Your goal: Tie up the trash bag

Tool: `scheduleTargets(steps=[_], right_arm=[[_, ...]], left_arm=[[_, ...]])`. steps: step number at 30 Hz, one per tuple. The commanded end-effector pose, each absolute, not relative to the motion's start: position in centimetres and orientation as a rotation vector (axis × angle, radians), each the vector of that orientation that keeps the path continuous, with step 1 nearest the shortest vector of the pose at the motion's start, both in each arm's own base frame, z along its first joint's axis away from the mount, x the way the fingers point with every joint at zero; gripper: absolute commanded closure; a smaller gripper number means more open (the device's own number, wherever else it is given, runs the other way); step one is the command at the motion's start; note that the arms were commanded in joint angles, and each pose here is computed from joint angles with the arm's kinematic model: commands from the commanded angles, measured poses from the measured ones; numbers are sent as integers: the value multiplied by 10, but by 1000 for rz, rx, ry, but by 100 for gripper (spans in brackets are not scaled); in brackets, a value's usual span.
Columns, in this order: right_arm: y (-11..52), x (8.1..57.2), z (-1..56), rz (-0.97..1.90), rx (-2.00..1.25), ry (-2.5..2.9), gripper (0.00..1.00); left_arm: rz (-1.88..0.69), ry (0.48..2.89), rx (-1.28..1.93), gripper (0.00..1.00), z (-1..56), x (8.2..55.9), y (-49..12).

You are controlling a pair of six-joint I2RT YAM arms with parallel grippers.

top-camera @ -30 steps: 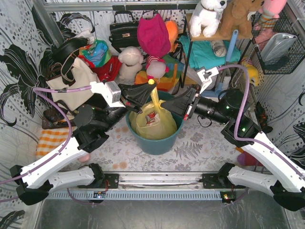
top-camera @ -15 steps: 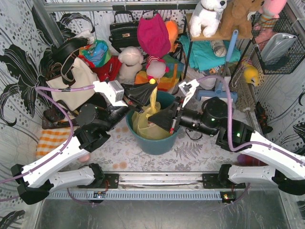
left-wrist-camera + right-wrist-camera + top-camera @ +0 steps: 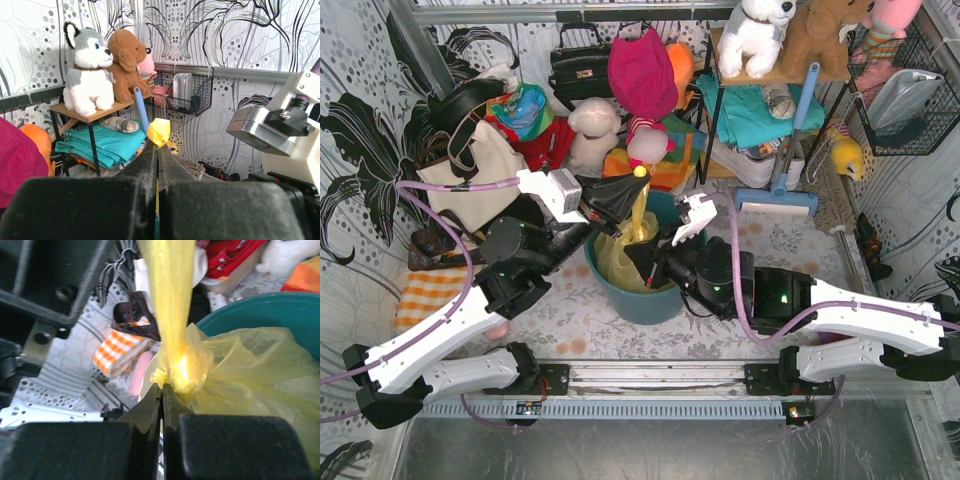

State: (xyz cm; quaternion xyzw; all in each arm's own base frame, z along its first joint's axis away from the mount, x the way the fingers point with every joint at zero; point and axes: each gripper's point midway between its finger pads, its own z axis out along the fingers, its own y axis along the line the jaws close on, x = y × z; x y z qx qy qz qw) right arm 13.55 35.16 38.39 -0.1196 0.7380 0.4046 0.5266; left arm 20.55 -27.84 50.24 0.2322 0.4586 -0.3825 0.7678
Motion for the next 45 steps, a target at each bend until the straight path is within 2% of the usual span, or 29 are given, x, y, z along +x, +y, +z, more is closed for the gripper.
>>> scheduleTargets(steps=[1, 20, 29, 45], right_arm=[[333, 153, 385, 850, -140, 1752, 100], [339, 179, 356, 803, 160, 1629, 100], [350, 192, 360, 739, 240, 1544, 100], [320, 212, 375, 568, 325, 1336, 100]], left_arm=[[-822, 948, 469, 100, 517, 203, -267], [-884, 964, 566, 100, 511, 192, -283], [-898, 977, 589, 100, 509, 190, -286], [-929, 977, 610, 100, 504, 184, -288]])
